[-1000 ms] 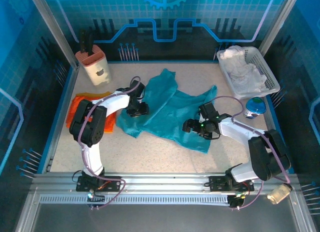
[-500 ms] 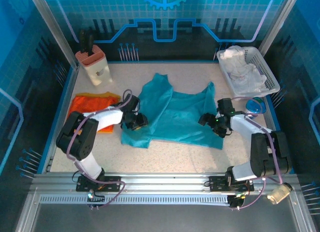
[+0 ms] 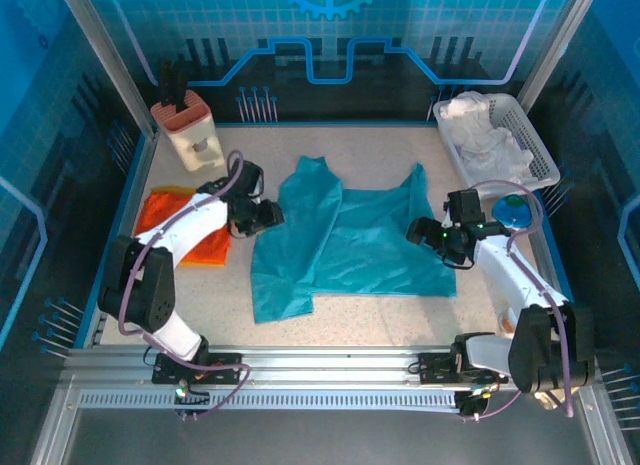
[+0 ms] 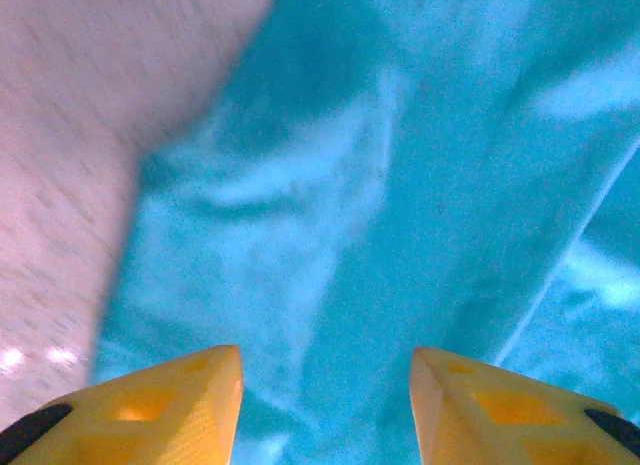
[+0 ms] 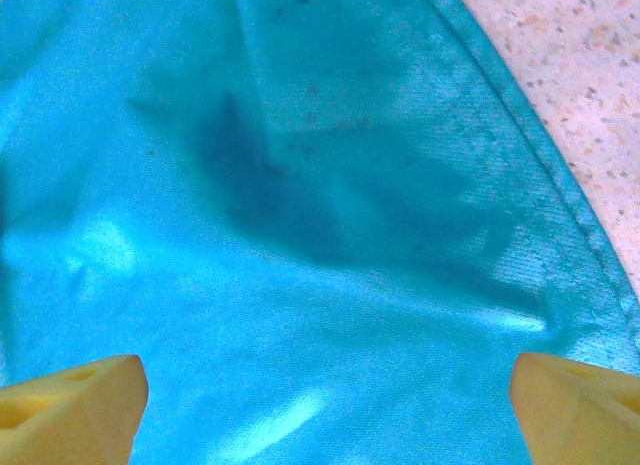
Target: Fold and stack the t-shirts
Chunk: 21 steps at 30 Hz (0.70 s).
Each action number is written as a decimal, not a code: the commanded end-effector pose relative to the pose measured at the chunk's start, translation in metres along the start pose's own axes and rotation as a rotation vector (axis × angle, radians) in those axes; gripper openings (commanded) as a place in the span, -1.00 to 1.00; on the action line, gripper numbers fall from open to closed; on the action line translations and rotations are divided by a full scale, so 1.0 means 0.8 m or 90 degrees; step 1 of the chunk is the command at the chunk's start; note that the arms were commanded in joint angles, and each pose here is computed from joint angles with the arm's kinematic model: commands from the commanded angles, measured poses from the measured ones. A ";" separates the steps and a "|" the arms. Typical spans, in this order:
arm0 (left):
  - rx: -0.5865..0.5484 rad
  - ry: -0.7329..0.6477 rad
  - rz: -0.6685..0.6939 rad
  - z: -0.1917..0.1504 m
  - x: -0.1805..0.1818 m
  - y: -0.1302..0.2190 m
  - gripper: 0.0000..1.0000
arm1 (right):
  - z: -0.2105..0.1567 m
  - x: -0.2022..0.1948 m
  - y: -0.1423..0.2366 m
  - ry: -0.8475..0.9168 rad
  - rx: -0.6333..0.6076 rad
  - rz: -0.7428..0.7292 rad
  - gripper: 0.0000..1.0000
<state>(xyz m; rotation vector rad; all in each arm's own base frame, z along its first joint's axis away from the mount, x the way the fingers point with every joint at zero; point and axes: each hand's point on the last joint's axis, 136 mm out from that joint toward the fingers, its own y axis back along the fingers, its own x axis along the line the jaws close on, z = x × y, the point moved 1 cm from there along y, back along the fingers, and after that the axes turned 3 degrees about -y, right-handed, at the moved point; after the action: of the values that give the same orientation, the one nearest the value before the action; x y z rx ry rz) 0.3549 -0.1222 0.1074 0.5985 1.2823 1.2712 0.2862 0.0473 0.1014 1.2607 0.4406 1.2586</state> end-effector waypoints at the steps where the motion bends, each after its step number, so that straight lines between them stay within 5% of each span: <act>1: 0.057 -0.042 0.096 -0.010 0.047 -0.024 -0.03 | -0.005 0.006 0.001 0.044 0.005 0.012 0.88; 13: 0.072 -0.017 0.099 0.015 0.060 -0.091 -0.15 | -0.018 0.009 -0.048 0.023 0.074 0.029 0.82; 21: 0.072 -0.019 0.114 0.011 0.066 -0.088 -0.67 | -0.035 -0.006 -0.084 -0.034 0.123 0.007 0.80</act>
<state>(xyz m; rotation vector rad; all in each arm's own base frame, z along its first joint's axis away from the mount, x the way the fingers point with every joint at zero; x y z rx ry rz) 0.3769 -0.0948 0.0265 0.8106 1.3202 1.3281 0.2971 0.0625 0.0430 1.4076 0.5345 1.2336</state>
